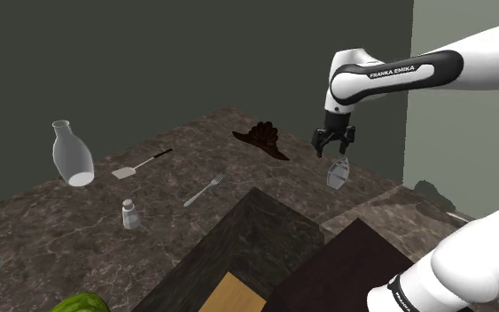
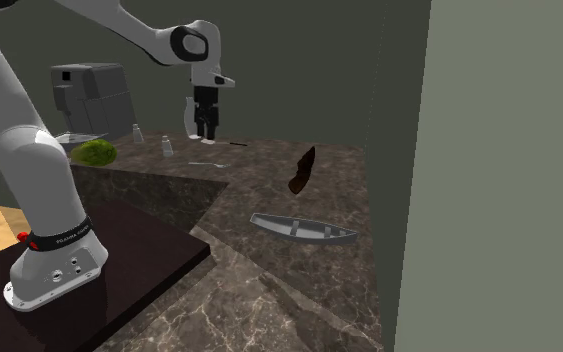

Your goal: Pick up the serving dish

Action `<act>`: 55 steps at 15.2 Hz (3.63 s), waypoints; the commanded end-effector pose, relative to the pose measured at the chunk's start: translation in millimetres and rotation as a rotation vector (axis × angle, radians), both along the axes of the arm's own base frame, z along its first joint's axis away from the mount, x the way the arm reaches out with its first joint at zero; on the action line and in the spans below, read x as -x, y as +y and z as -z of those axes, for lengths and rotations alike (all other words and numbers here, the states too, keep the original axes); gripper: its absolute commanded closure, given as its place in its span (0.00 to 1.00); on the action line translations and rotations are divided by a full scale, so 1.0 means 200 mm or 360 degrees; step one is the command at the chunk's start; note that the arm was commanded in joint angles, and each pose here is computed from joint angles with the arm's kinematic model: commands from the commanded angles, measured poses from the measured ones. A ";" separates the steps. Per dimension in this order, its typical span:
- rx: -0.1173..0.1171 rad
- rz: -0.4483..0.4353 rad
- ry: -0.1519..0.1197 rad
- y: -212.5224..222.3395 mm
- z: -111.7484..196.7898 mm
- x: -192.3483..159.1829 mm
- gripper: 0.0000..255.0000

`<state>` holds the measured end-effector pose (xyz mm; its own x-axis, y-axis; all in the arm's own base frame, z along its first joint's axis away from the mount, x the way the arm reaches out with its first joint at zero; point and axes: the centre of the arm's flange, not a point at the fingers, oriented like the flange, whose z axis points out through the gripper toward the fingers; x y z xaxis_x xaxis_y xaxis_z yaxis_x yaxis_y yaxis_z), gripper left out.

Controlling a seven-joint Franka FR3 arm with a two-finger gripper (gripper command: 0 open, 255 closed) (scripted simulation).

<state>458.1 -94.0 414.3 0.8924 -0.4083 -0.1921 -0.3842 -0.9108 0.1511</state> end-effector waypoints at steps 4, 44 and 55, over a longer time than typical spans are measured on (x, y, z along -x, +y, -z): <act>0.0040 0.0212 0.0004 -0.22 0.20 -0.19 0.00; 0.0267 0.1445 0.0033 -1.87 1.38 -0.54 1.00; 0.0267 0.1444 0.0033 -1.87 1.33 -0.55 1.00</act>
<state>567.1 -467.5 144.4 0.2136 -0.9736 -0.0799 -0.9360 -0.2274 0.2688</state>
